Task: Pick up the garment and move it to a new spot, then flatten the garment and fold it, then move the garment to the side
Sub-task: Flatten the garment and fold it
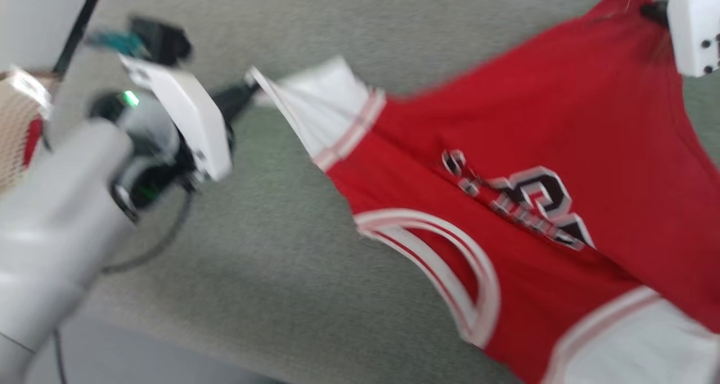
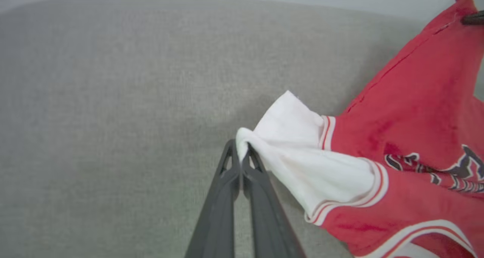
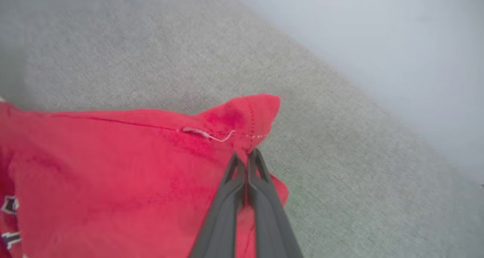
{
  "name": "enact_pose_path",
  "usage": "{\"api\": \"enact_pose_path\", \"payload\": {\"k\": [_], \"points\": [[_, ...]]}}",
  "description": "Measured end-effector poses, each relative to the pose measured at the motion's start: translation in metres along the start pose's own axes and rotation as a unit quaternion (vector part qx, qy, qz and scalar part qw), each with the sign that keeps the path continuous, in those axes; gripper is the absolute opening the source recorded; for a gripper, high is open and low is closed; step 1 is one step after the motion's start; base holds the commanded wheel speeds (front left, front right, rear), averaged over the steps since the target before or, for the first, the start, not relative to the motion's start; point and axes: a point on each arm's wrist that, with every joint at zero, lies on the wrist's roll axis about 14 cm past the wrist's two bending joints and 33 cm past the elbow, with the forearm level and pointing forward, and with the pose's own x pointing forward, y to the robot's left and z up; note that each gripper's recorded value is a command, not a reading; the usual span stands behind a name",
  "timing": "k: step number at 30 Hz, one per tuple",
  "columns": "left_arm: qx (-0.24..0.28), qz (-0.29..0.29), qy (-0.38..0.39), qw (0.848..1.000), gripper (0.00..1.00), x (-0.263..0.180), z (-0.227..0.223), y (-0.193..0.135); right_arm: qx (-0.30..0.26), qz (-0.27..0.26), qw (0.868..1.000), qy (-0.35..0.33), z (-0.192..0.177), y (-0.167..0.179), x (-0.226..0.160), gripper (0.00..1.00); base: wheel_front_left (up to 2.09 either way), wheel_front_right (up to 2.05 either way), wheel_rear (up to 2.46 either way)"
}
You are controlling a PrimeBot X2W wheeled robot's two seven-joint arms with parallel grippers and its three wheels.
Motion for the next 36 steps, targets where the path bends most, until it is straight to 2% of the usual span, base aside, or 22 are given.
{"api": "enact_pose_path", "payload": {"k": [7, 12, 21, 26, 31, 33, 36], "points": [[0.066, 0.001, -0.050, 0.997, 0.00, 0.002, 0.089, -0.013, 0.005, -0.043, 0.996, -0.084, 0.024, -0.031, -0.061, 0.00, 0.00, 0.00, 0.00], [0.103, -0.006, -0.090, 0.991, 0.00, -0.001, 0.146, -0.031, 0.011, -0.076, 0.988, -0.138, 0.039, -0.048, -0.106, 0.00, 0.00, 0.00, 0.00], [0.128, -0.018, -0.167, 0.977, 0.00, -0.014, 0.232, -0.065, 0.018, -0.137, 0.966, -0.218, 0.068, -0.070, -0.177, 0.00, 0.00, 0.00, 0.00], [0.135, -0.019, -0.221, 0.966, 0.00, -0.017, 0.269, -0.080, 0.030, -0.170, 0.954, -0.245, 0.077, -0.085, -0.191, 0.00, 0.00, 0.00, 0.00], [0.158, 0.000, -0.315, 0.936, 0.00, -0.022, 0.313, -0.090, 0.022, -0.212, 0.934, -0.287, 0.093, -0.104, -0.190, 0.00, 0.00, 0.00, 0.00], [0.166, 0.006, -0.361, 0.918, 0.00, -0.026, 0.333, -0.097, 0.010, -0.237, 0.919, -0.315, 0.104, -0.114, -0.195, 0.00, 0.00, 0.00, 0.00], [0.186, 0.015, -0.445, 0.876, 0.00, -0.043, 0.363, -0.107, -0.020, -0.267, 0.885, -0.382, 0.128, -0.122, -0.209, 0.00, 0.00, 0.00, 0.00]]}}
